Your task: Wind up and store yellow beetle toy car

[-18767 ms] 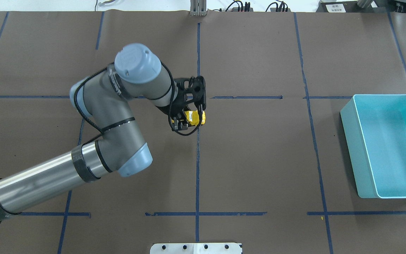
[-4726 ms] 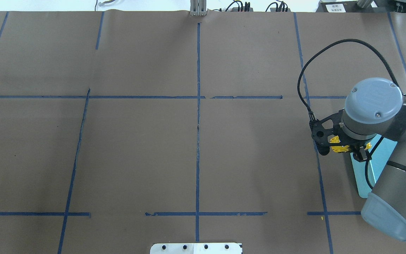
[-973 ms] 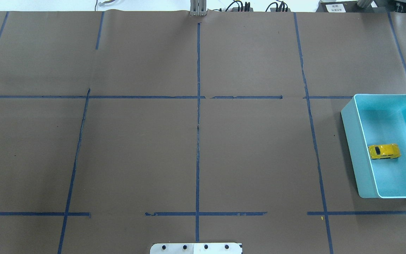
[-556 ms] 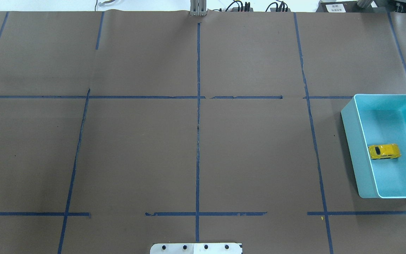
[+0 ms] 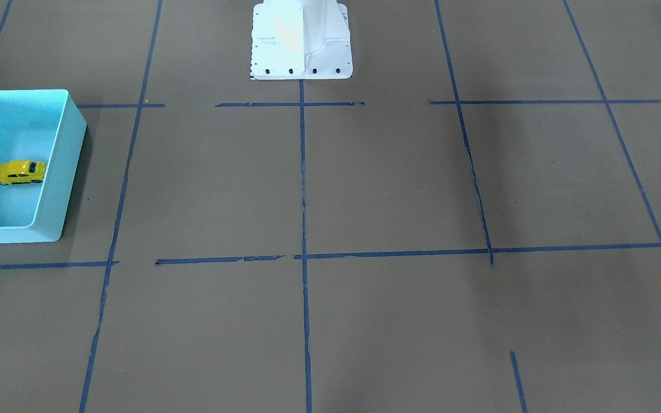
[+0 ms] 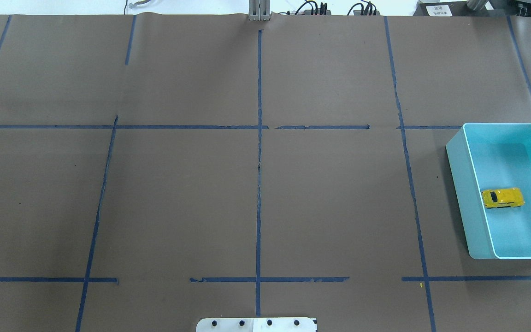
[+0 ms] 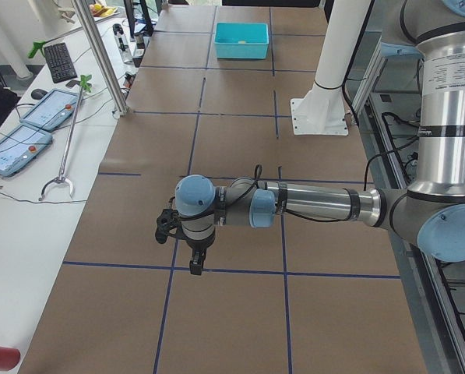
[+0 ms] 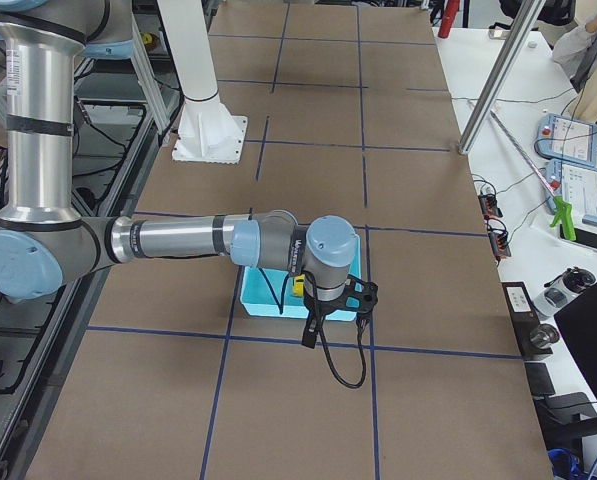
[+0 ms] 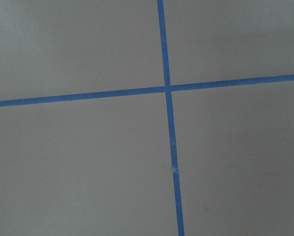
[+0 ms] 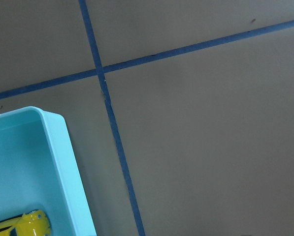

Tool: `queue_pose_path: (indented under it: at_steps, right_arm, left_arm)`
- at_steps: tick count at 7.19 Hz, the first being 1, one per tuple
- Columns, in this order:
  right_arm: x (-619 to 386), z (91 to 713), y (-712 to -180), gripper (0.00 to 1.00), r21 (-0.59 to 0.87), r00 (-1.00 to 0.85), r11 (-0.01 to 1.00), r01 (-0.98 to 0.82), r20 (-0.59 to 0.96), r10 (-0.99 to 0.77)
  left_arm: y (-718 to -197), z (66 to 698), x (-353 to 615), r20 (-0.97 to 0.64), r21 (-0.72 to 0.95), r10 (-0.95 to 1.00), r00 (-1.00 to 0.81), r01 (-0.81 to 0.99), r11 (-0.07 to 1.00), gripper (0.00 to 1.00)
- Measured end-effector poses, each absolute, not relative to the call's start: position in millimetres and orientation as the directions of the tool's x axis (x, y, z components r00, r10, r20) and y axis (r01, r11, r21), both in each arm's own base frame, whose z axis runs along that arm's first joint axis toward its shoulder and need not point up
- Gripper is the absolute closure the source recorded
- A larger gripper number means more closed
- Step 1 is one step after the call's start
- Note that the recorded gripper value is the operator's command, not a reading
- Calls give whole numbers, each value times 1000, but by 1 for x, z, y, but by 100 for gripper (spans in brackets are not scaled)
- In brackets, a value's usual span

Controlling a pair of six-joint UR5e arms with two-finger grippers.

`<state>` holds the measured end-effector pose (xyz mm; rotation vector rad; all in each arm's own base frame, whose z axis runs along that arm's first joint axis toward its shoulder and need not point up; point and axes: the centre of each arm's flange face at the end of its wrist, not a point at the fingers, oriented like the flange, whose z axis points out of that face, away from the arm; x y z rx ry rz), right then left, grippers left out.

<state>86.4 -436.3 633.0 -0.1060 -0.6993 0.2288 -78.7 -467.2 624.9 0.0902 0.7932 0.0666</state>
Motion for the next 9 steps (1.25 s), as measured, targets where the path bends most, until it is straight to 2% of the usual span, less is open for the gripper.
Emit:
queue_pose_path:
  at_steps: [3,9]
  right_arm:
    - [86,636,-431,0,-127,753,981,-146,629,194]
    - [85,643,-425,0,-146,750,979,-142,630,203]
  left_arm:
    - [-468,624,-78,-708,102,89,701,-22,995,0]
    - [-468,628,-79,-705,94,79,704,-17,995,0]
